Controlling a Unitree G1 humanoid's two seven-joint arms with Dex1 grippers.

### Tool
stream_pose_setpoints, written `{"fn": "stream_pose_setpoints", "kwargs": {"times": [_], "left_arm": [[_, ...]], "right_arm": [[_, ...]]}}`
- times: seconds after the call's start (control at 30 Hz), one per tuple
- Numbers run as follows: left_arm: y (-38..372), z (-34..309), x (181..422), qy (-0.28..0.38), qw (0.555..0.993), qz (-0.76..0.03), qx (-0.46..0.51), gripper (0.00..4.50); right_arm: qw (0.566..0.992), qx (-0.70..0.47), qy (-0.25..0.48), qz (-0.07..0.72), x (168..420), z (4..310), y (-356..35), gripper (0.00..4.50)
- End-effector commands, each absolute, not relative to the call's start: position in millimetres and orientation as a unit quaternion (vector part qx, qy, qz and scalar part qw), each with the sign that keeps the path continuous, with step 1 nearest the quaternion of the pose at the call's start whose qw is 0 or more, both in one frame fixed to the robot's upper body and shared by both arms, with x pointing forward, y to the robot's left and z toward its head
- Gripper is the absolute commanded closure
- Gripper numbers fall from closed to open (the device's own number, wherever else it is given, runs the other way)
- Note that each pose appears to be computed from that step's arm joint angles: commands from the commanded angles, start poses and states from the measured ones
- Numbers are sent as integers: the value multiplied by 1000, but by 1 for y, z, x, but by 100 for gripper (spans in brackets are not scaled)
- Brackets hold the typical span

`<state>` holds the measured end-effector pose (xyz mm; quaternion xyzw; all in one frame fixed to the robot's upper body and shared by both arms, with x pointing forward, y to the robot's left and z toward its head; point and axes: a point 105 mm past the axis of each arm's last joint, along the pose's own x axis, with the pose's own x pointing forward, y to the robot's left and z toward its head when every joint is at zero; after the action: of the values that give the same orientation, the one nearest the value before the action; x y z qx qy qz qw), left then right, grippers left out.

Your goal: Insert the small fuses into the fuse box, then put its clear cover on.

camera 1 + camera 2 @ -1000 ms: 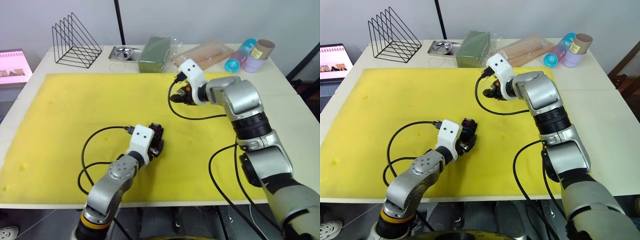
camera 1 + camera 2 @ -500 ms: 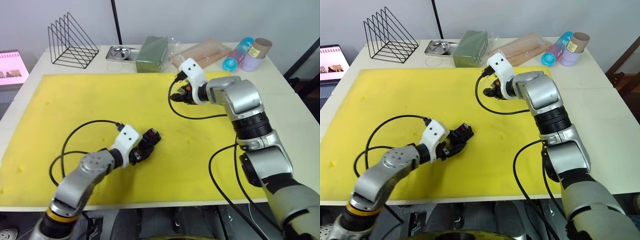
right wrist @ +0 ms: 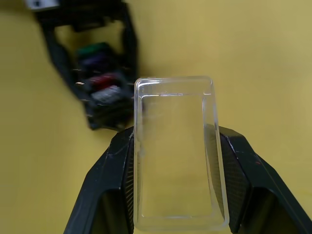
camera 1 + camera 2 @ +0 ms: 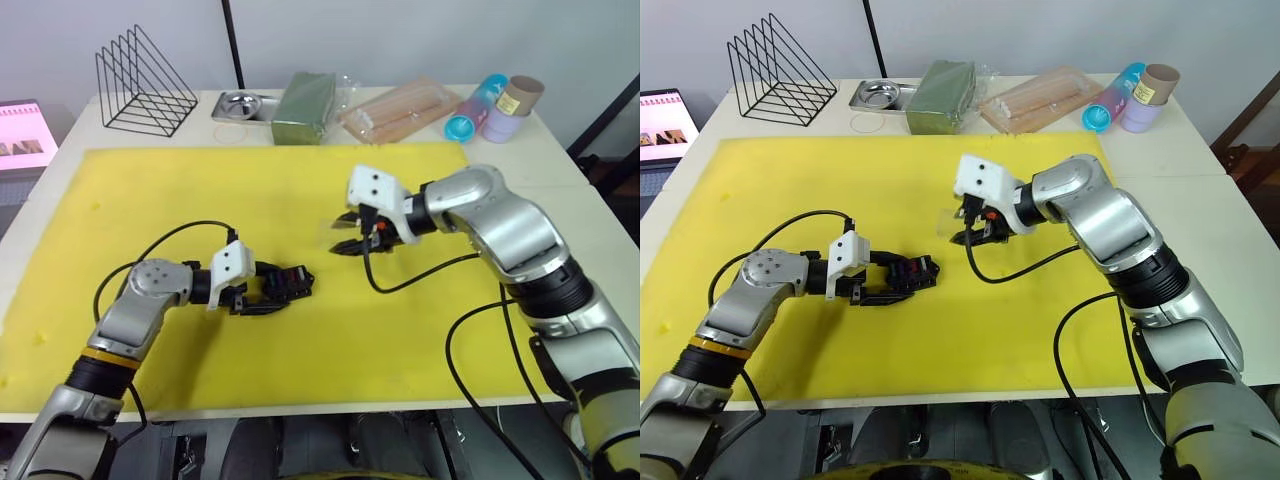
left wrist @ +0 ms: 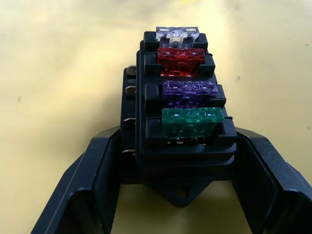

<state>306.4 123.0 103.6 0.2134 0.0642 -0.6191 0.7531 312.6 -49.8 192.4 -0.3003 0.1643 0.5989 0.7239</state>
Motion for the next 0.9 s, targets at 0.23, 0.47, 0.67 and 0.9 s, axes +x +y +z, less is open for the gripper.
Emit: {"fn": "stream_pose_setpoints", "kwargs": {"times": [0.23, 0.47, 0.67, 0.9], "left_arm": [[105, 107, 329, 39, 719, -647, 252, 158], [99, 107, 330, 39, 710, -657, 249, 158], [101, 106, 332, 44, 710, -657, 251, 158], [104, 105, 333, 47, 711, -654, 255, 158]], "right_arm": [[703, -287, 189, 622, 298, 186, -13, 268], [714, -290, 191, 608, 306, 186, -5, 268], [716, -306, 199, 594, 313, 177, -5, 268], [709, -315, 210, 595, 315, 170, -7, 268]]}}
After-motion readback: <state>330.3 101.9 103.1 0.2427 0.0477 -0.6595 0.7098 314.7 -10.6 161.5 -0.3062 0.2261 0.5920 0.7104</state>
